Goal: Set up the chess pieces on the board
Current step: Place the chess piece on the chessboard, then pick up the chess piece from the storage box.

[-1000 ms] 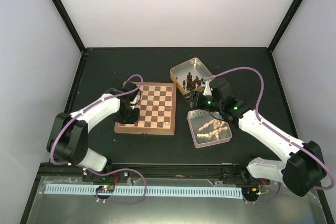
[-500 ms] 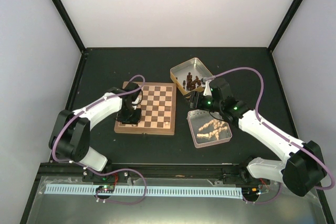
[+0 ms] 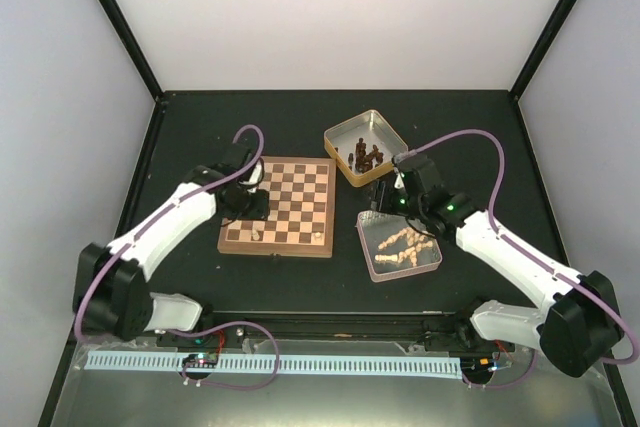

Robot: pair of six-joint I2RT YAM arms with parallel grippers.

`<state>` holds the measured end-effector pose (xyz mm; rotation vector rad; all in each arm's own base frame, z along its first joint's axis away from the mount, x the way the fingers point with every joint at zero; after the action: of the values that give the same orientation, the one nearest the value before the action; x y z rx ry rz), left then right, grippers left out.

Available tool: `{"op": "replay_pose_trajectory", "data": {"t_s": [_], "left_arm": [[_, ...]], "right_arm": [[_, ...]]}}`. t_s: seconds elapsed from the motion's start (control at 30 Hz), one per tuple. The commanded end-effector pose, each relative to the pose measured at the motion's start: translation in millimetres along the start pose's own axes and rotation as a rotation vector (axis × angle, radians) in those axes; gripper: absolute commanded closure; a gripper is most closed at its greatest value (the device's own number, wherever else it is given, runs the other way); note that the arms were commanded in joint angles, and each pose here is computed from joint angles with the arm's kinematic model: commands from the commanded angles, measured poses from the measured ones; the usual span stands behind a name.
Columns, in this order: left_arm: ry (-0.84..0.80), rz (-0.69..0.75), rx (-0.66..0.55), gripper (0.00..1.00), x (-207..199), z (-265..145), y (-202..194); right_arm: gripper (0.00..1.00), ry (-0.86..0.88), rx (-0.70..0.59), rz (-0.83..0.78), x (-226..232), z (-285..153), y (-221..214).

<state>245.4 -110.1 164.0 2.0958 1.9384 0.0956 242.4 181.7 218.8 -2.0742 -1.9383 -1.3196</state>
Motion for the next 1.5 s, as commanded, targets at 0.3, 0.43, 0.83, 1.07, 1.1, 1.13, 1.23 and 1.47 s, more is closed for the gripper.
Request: {"op": "replay_pose_trajectory", "data": {"t_s": [0.3, 0.43, 0.83, 1.07, 1.1, 1.13, 1.23, 1.47], "left_arm": [[-0.245, 0.093, -0.741, 0.37, -12.5, -121.5, 10.4], [-0.263, 0.085, -0.884, 0.26, -6.5, -138.2, -0.1], [-0.231, 0.06, -0.972, 0.13, 4.7, -148.4, -14.6], [-0.207, 0.044, -0.982, 0.13, 10.2, -152.8, -22.2], [-0.205, 0.041, -0.985, 0.12, 11.2, -153.9, -24.1], [-0.206, 0.037, -0.986, 0.12, 12.0, -154.5, -26.3], [-0.206, 0.025, -0.988, 0.11, 15.0, -157.1, -33.5], [-0.233, 0.021, -1.029, 0.07, 20.0, -169.8, -52.5]], "right_arm": [[0.56, -0.572, 0.08, -0.075, -100.5, 9.0, -29.5], [0.6, -0.631, 0.142, -0.088, -114.2, 19.4, -32.9], [0.85, -0.636, 0.237, -0.104, -121.5, 33.9, -42.0], [0.99, -0.597, 0.182, -0.09, -108.3, 19.9, -30.6], [0.99, -0.588, 0.17, -0.088, -105.1, 16.7, -28.2], [0.99, -0.575, 0.16, -0.086, -101.4, 13.4, -25.6], [0.99, -0.524, 0.131, -0.071, -90.2, 5.2, -18.8], [0.99, -0.339, 0.113, -0.063, -48.4, -4.3, -11.0]]}}
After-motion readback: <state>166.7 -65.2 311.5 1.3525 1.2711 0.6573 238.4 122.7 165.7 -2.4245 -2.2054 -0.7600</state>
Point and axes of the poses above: each gripper's point midway between its finger pads, its own z axis out along the fingers, its own x axis along the line the jaws close on, y = z × x, the point moved 7 cm from there along -z, back along the fingers, and after that the axes turned 3 degrees about z, right-handed, at the moved point
